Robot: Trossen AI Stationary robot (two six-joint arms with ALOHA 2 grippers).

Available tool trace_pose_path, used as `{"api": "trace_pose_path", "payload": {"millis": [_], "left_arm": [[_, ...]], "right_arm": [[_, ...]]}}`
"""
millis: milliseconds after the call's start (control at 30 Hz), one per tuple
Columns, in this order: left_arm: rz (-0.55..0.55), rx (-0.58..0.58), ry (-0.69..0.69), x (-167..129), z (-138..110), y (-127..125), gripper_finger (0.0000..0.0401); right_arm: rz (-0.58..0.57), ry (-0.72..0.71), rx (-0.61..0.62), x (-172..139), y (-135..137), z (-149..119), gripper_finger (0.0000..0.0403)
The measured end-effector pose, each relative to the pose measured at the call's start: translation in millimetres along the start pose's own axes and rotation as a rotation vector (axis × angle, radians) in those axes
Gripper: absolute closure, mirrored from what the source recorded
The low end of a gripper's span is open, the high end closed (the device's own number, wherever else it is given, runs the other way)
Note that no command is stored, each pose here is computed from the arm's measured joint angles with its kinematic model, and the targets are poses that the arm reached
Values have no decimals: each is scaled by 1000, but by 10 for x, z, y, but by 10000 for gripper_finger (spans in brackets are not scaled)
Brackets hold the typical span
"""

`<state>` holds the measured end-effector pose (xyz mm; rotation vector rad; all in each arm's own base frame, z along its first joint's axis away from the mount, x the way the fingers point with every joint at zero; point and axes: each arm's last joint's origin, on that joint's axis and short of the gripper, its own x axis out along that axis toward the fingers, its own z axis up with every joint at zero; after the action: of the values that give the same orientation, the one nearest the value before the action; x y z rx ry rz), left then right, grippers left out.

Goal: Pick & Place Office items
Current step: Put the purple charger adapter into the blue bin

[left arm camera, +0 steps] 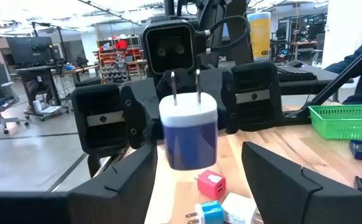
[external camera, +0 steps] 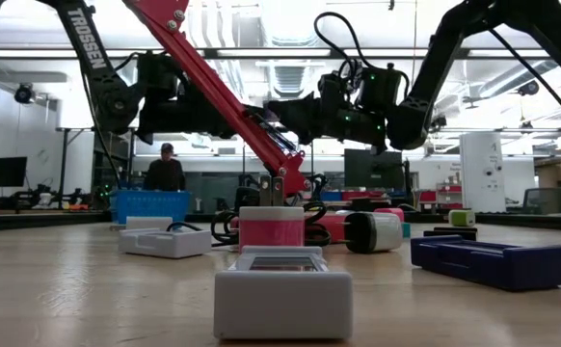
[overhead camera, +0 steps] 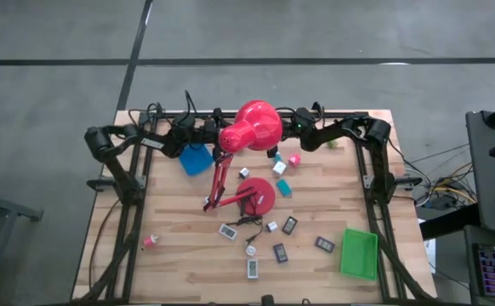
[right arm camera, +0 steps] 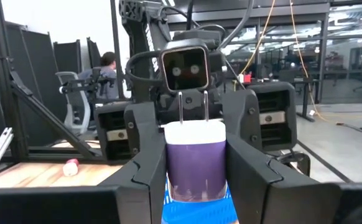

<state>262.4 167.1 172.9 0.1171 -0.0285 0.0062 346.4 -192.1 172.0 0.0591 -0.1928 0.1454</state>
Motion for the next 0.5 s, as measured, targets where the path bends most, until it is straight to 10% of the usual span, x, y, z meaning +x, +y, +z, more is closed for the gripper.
{"api": "trace_pose_path", "payload": {"millis": [500], "left_arm": [[19, -6, 13, 56, 35, 49, 165]], "right_arm": [[10, -9, -6, 49, 9, 30, 282]]}}
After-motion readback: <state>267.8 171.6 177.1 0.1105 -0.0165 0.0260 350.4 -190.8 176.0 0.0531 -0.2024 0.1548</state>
